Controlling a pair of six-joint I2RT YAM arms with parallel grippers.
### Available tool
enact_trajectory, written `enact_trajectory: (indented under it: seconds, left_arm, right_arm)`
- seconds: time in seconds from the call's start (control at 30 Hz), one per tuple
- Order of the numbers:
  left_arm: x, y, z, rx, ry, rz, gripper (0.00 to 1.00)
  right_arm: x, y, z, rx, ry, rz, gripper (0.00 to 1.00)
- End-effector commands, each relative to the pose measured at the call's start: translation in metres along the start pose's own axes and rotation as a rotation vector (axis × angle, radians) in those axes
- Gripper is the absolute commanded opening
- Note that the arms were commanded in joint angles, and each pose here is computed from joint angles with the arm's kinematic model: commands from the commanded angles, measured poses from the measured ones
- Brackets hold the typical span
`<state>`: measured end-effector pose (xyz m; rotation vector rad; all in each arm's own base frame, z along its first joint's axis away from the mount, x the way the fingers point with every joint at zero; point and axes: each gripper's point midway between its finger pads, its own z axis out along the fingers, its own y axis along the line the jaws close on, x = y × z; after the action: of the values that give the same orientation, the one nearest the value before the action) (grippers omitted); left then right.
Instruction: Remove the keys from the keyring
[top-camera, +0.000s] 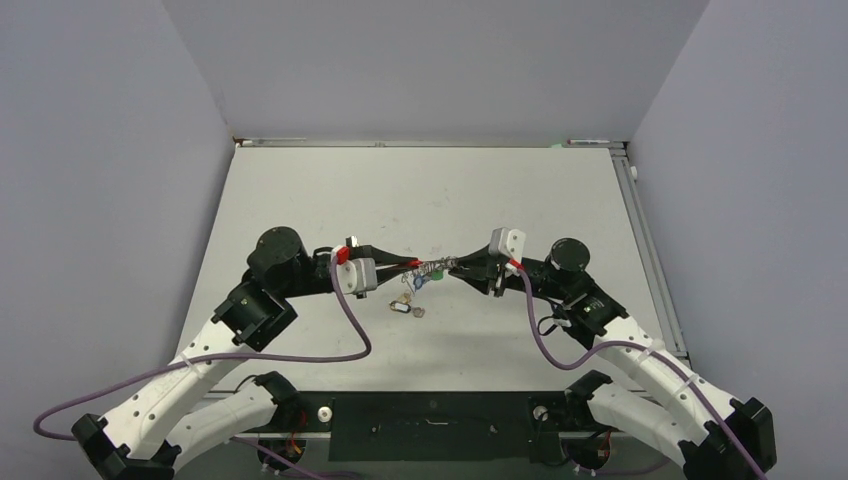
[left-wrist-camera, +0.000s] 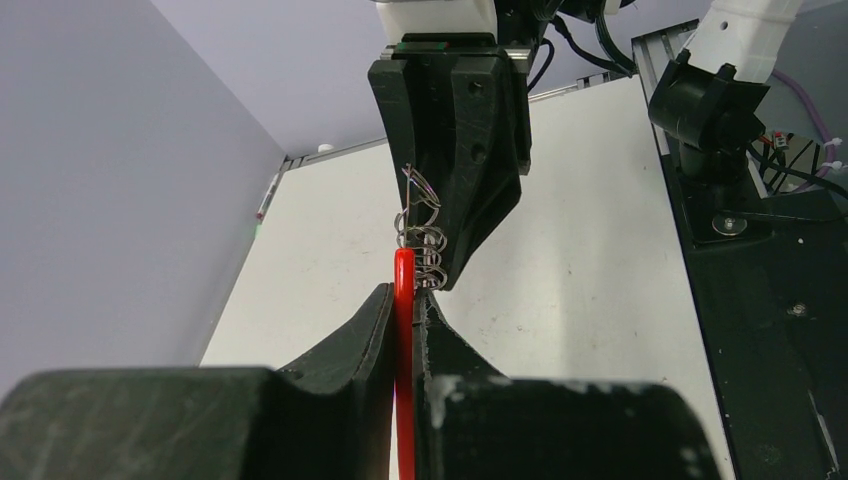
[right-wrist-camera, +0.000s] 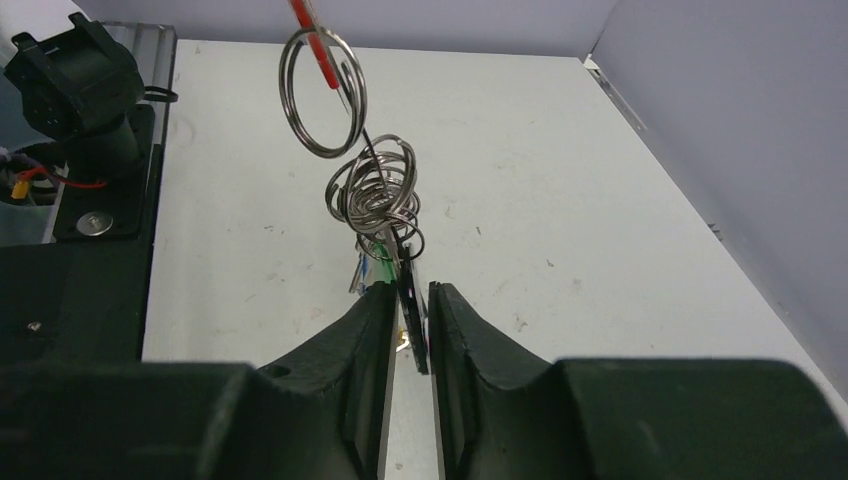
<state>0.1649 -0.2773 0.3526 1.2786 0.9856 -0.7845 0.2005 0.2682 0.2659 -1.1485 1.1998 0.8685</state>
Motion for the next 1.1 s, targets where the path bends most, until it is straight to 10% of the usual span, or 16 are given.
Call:
enact_trajectory:
  seconds: [0.0,0.5,0.73,1.07]
  left_arm:
    - [-0.017,0.004,-0.005,-0.028,-0.056,0.053,0.0]
    - [-0.002,0.005,-0.009,-0.037,-0.026,0.026,0.0]
    - [0.0,-0.01,-0.009,0.05,-0.022,0.042,0.0]
    - [0.005,-0.017,-0.006,0.1,-0.004,0.051,0.0]
  right_arm:
    - [-0.03,-0.004,-0.005,0.019,-0.053,-0.102,0.18]
    - [-0.035,-0.002,-0.013,0.021,-0.025,-0.151,0.07]
    - [-0.03,0.005,-0.007,-0.035,-0.03,-0.135,0.55]
    - [-0.04,0.031,0.003,-0.126,-0.078,-0.134,0.59]
